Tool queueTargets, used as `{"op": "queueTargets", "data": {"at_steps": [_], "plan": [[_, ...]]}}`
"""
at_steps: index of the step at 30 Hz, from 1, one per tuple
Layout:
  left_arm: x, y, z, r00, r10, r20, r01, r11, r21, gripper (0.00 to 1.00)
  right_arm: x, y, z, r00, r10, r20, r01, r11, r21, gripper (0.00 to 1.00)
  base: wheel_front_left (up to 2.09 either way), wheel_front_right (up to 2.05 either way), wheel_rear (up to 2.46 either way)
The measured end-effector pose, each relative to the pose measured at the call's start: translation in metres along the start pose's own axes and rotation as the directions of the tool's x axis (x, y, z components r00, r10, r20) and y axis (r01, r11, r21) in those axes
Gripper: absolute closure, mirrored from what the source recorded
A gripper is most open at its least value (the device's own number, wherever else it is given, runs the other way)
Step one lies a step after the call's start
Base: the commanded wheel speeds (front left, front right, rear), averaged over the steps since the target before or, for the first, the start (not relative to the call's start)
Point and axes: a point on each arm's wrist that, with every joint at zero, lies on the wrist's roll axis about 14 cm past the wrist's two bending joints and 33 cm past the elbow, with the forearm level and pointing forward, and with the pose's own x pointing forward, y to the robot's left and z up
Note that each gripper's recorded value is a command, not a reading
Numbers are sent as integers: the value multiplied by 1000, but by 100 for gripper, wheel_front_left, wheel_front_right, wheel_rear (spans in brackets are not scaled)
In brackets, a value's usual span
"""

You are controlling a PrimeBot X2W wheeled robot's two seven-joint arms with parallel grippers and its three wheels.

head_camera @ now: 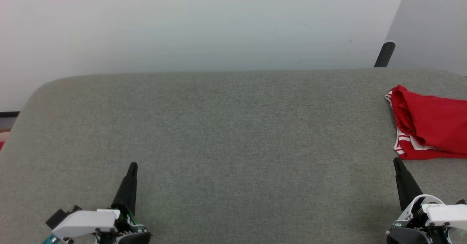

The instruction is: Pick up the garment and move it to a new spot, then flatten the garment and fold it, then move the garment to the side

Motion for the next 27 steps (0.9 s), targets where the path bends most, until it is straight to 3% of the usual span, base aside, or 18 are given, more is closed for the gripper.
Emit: {"op": "queueTargets", "data": {"at_steps": [27], "plan": [[0,0,0,1000,0,0,0,1000,0,100,0,0,0,1000,0,0,0,1000,0,100,0,0,0]]}}
